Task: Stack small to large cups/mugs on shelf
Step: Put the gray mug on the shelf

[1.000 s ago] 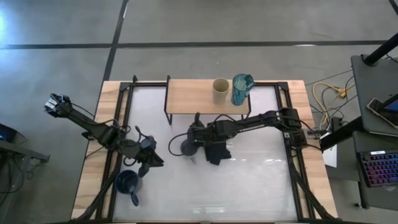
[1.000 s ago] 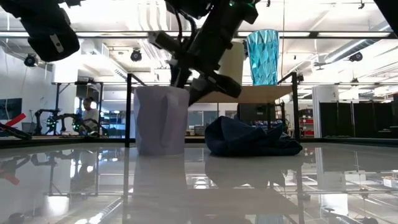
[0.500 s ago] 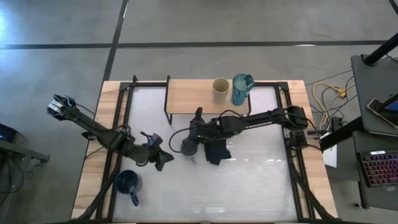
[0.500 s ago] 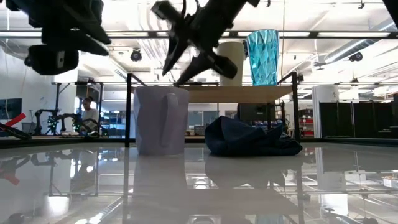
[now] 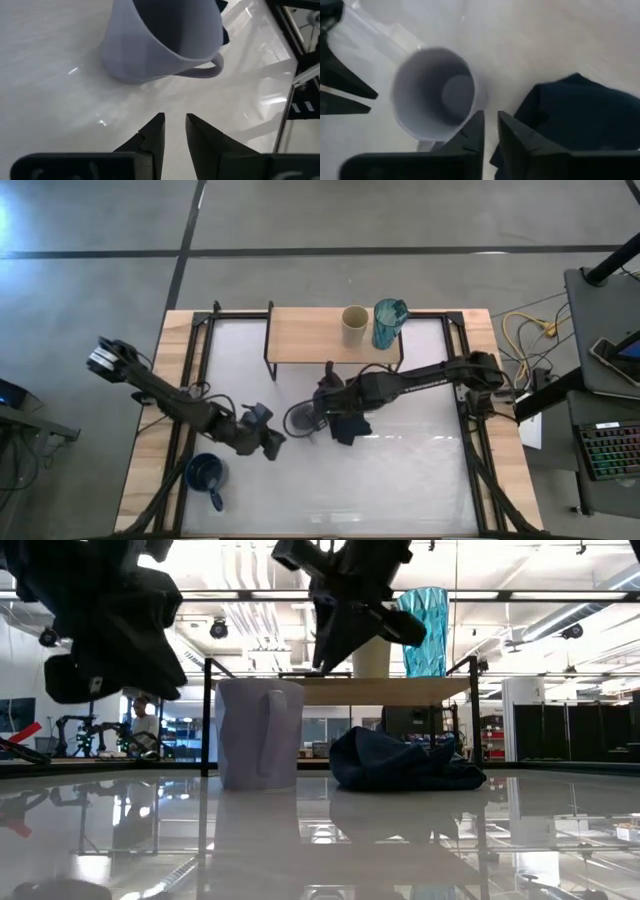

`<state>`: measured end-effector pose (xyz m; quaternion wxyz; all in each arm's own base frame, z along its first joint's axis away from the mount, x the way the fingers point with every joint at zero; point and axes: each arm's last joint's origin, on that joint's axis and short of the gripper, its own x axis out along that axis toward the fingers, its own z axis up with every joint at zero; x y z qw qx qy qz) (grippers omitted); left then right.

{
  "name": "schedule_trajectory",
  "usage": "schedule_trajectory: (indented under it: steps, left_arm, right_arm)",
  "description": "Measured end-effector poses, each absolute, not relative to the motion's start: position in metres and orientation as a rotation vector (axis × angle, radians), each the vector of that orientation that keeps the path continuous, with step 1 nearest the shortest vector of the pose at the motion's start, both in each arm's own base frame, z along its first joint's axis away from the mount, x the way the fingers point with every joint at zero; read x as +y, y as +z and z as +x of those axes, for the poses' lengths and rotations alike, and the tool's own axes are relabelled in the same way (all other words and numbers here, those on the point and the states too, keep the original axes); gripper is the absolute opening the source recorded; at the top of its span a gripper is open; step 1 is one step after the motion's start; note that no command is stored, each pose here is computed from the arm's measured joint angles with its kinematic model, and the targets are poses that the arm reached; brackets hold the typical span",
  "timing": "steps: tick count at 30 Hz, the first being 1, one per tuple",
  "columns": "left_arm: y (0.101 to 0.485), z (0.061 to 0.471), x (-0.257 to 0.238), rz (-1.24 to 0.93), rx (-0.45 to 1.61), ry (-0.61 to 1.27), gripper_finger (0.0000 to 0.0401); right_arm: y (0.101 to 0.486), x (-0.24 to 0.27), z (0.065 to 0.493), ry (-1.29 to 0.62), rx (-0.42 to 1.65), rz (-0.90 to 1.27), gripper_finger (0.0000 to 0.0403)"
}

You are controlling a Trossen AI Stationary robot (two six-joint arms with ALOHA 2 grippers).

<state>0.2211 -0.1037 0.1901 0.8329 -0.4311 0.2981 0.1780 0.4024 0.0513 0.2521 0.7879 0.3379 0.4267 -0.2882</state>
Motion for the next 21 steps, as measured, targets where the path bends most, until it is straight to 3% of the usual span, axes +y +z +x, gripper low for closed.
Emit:
schedule_trajectory:
  steps: [4,21]
  left_arm:
    - [0.184,0.226,-0.102,-0.896,0.631,0.416,0.0063]
    - [0.180,0.232,-0.085,-0.854,0.601,0.495,0.0063]
  right_arm:
    - [0.243,0.052,0.406,-0.636,0.933,0.724,0.0013]
    - [0.226,0.058,0.420,-0.570,0.939,0.757,0.0013]
